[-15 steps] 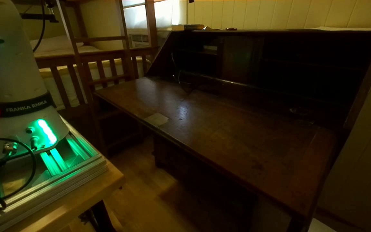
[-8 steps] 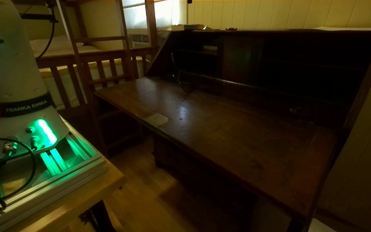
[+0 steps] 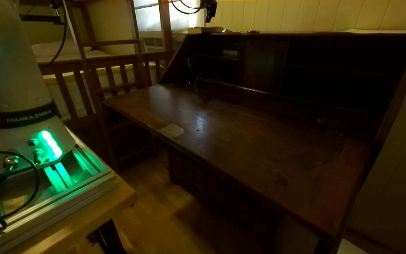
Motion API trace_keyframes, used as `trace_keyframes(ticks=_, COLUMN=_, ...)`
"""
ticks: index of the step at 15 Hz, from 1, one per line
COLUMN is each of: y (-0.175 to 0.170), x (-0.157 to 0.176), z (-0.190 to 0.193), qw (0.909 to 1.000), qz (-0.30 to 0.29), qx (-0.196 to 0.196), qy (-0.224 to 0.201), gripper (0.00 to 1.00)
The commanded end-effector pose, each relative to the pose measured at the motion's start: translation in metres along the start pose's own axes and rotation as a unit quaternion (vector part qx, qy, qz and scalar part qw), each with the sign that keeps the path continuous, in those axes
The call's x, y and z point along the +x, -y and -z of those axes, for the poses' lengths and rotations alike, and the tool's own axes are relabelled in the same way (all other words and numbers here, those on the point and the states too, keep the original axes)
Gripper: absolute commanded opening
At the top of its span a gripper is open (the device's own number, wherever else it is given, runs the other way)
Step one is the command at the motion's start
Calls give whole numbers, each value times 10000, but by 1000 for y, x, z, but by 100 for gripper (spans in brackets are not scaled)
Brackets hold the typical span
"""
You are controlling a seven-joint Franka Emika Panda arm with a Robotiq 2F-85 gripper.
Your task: Move the blue book to the right.
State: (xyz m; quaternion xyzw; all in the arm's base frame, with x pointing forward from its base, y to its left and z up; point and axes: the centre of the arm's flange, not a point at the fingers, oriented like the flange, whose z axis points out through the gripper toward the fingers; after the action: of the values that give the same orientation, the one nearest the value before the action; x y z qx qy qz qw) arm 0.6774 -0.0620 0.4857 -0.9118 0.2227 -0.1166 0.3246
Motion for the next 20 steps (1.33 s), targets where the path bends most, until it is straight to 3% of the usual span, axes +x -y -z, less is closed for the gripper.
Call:
trace_keyframes(ticks=1, y=1, x=15, z=-32, qw=9994, qz=75, qx=335, qy=77, gripper=100)
trace_keyframes(ticks=7, y=43, x=2, z=-78, qw=9985, qz=434, qx=250, qy=231, gripper=100)
trace_keyframes(ticks=20, y=48, x=37, z=-109, qw=9983, qz=538, qx=191, qy=128, gripper=100)
